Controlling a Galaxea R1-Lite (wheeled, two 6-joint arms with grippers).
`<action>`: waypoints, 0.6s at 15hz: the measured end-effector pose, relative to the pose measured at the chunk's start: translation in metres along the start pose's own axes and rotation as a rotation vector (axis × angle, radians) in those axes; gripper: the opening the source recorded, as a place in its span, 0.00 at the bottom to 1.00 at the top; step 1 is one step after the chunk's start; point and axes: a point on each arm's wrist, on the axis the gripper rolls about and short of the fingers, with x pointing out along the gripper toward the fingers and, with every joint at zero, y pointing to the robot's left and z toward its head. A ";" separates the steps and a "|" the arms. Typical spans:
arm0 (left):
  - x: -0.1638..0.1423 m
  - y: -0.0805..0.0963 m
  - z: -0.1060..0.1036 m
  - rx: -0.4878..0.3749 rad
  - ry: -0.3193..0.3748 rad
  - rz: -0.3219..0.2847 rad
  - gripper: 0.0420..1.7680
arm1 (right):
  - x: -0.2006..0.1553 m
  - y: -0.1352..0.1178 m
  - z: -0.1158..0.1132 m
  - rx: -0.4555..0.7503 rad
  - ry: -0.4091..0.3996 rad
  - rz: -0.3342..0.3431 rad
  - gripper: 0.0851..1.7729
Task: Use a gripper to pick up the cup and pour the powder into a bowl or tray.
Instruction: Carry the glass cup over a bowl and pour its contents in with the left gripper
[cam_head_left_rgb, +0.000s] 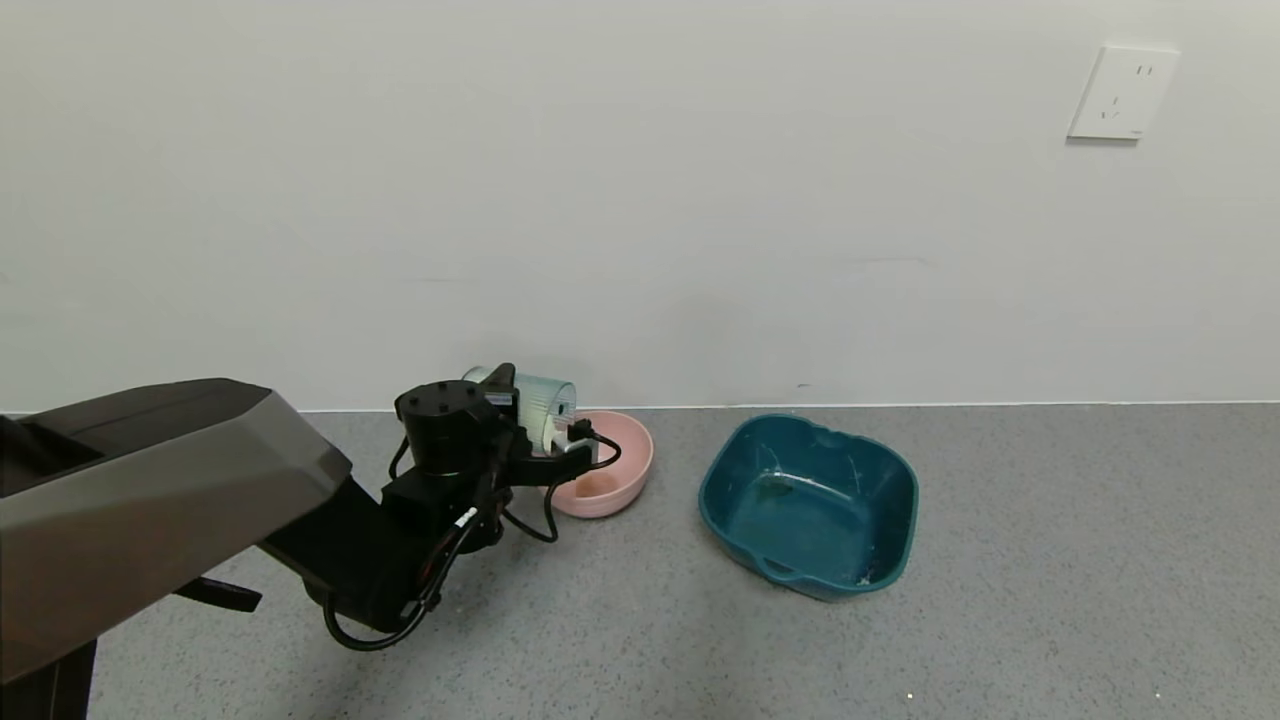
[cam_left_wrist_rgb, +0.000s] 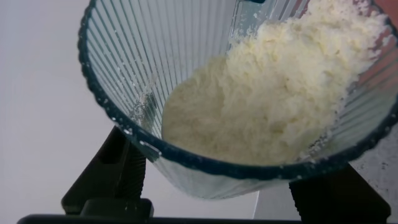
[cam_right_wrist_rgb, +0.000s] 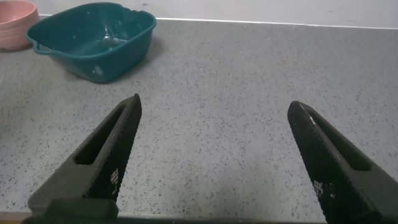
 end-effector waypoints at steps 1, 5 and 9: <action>0.000 0.001 0.000 0.011 0.001 0.011 0.72 | 0.000 0.000 0.000 0.000 0.000 0.001 0.96; 0.001 0.006 0.004 0.054 -0.008 0.032 0.72 | 0.000 0.000 0.000 0.000 0.000 0.000 0.96; 0.000 0.009 0.007 0.098 -0.018 0.052 0.72 | 0.000 0.000 0.000 0.000 0.000 0.000 0.96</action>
